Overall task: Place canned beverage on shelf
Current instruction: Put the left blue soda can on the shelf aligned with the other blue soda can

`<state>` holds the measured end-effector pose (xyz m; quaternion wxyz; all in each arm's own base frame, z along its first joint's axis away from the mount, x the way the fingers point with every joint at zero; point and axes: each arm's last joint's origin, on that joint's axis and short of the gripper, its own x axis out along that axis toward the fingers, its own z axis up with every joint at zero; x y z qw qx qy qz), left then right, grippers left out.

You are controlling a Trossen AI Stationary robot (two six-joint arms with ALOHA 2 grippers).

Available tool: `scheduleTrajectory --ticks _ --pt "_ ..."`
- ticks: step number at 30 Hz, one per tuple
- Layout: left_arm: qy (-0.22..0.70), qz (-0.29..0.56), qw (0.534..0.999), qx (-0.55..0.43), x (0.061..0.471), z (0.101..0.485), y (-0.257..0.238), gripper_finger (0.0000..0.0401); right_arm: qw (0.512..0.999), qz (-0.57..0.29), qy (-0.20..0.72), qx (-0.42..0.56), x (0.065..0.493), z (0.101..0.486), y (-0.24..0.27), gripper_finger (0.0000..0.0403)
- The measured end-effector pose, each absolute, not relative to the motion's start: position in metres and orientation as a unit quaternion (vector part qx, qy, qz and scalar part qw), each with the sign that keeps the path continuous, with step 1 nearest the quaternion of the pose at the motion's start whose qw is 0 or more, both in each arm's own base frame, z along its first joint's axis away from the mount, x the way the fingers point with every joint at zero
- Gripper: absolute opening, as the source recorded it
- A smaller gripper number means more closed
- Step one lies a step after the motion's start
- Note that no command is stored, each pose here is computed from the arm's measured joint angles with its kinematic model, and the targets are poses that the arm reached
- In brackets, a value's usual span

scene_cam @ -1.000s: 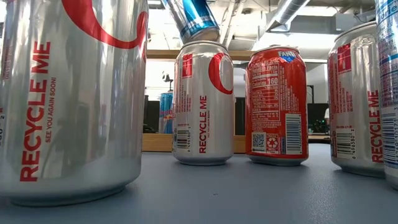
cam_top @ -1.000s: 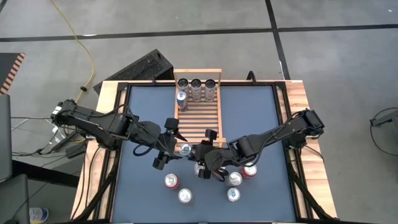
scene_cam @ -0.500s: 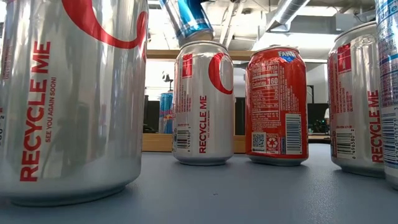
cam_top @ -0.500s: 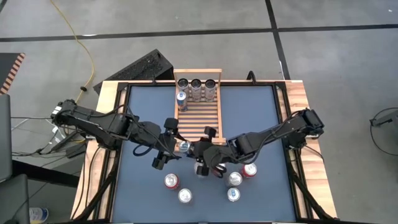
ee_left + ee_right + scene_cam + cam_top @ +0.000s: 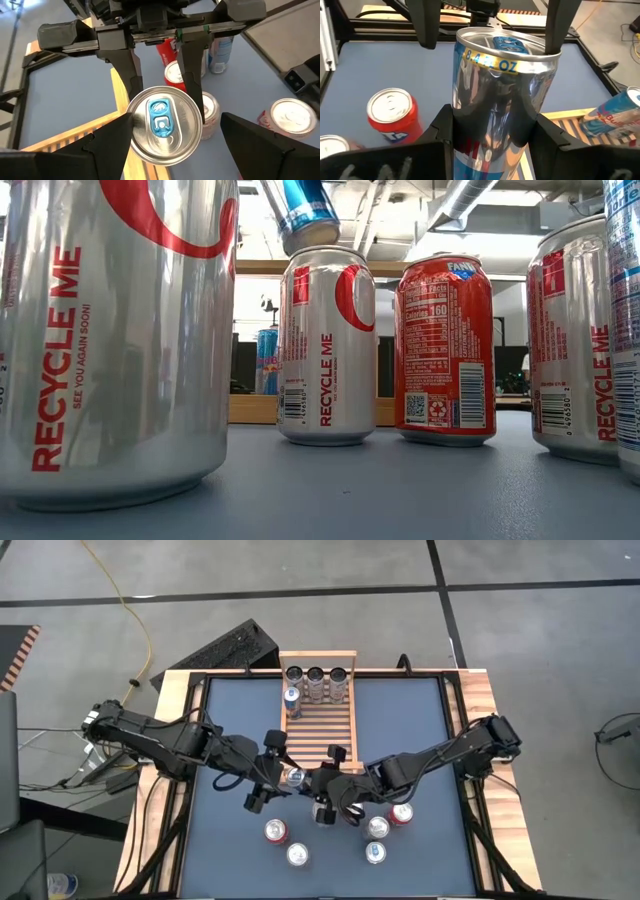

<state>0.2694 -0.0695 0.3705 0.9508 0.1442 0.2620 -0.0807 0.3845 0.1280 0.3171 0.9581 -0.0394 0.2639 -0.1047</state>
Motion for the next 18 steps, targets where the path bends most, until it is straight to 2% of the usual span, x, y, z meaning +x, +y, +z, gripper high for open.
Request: scheduleTrajectory --ticks 18 --pt "0.265 -0.082 0.944 0.178 0.2692 0.3695 -0.0687 0.0293 0.956 -0.104 0.273 -0.040 0.3833 0.3155 0.1280 0.0148"
